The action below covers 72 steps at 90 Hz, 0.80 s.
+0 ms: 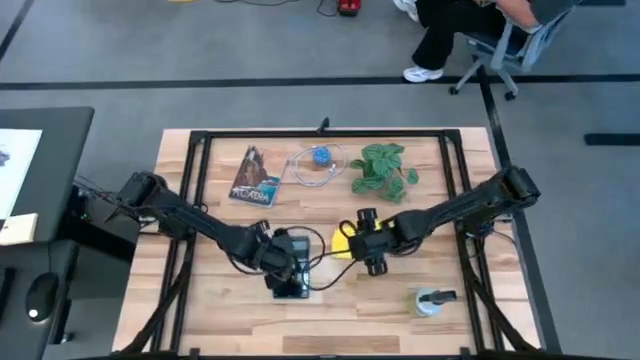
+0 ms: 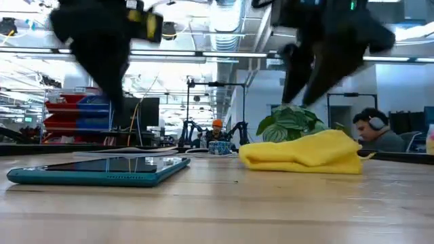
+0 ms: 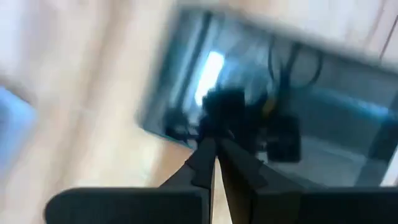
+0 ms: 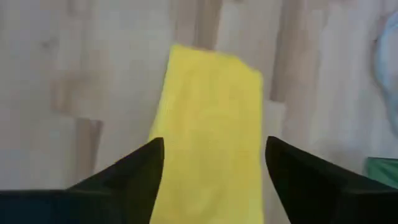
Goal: Clean tablet
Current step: Return to Home Position
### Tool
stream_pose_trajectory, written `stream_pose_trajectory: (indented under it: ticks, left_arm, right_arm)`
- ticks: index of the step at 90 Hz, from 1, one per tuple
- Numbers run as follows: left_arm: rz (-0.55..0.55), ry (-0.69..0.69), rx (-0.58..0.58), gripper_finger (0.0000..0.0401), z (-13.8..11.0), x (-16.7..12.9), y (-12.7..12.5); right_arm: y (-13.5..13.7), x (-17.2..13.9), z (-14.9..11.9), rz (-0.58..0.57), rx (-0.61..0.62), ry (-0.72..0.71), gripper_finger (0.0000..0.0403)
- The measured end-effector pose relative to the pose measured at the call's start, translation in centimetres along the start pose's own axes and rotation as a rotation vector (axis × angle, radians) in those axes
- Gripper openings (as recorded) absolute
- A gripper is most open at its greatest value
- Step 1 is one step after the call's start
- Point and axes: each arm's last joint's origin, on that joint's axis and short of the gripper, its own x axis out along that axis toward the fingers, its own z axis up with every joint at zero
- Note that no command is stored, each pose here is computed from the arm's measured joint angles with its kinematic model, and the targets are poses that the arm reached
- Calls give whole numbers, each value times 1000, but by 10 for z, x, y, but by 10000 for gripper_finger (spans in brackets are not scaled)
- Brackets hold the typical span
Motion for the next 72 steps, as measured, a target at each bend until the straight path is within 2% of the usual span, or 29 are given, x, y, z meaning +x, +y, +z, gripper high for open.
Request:
stream_pose_trajectory:
  ticks: [16,29,44,55,72]
  left_arm:
    - [-86,-200,-75,3,-11,-49,46]
    - [-183,-422,-146,3,-38,-72,84]
    - [-331,-669,-220,3,-73,-79,118]
    - [-394,-808,-241,3,-93,-78,135]
    - [-393,-934,-348,2,-112,-74,157]
  right_arm:
    - [-29,-55,-15,53,119,-190,271]
    - [-55,-84,-50,51,249,-351,260]
    - [-68,-97,-95,58,364,-569,246]
    - [-72,-96,-125,63,432,-675,238]
    - [-75,-91,-164,13,534,-773,226]
